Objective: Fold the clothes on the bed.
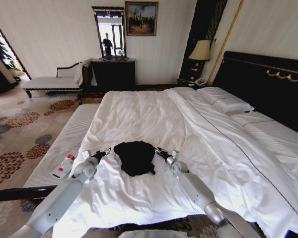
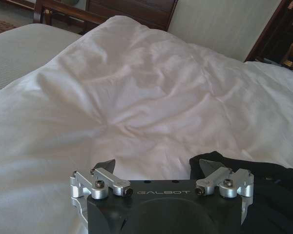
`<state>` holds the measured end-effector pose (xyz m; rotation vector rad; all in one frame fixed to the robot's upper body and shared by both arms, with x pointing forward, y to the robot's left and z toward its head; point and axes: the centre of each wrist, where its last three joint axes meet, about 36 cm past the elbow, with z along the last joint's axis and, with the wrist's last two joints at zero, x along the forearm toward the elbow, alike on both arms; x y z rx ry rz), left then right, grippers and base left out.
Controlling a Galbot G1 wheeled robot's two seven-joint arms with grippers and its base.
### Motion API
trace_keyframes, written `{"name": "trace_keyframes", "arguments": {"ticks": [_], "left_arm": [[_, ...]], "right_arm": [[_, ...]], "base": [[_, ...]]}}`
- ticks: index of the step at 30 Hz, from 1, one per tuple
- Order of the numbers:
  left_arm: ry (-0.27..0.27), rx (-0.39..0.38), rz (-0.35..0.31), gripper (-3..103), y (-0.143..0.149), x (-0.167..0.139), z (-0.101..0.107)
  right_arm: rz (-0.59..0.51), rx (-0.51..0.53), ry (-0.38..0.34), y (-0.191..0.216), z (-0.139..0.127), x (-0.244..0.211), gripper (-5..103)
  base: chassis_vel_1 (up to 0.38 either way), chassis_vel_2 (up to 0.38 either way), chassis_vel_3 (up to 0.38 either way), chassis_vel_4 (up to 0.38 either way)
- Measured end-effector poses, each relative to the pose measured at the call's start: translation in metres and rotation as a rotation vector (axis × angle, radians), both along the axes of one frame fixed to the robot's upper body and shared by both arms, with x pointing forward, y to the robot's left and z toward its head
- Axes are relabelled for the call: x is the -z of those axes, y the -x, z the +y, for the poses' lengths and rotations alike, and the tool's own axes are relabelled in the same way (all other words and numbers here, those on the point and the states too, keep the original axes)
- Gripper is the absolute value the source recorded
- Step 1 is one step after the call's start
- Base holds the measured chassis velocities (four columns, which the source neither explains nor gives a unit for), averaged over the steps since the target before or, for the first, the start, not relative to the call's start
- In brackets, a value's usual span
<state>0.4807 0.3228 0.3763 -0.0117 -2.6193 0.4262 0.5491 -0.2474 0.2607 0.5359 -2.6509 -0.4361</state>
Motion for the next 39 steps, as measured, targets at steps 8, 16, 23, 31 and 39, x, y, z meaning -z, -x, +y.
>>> {"name": "trace_keyframes", "arguments": {"ticks": [8,16,23,31,39], "left_arm": [[0.012,0.000,-0.003,99,0.002,-0.006,-0.002],[0.009,-0.020,-0.002,99,0.006,-0.008,0.004],[0.023,-0.045,-0.007,99,0.005,-0.012,0.009],[0.024,-0.054,-0.008,99,0.003,-0.014,0.012],[0.034,-0.070,-0.007,99,0.001,-0.016,0.015]], "right_arm": [[-0.007,-0.041,-0.041,-0.001,0.004,-0.002,88],[-0.005,-0.102,-0.031,0.004,0.014,0.003,93],[0.025,-0.055,-0.059,-0.003,0.017,0.008,79],[0.028,-0.059,-0.064,-0.003,0.015,0.009,51],[0.031,-0.072,-0.070,0.000,0.014,0.011,25]], "base": [[0.000,0.000,0.000,0.000],[0.000,0.000,0.000,0.000],[0.000,0.000,0.000,0.000],[0.000,0.000,0.000,0.000],[0.000,0.000,0.000,0.000]]}}
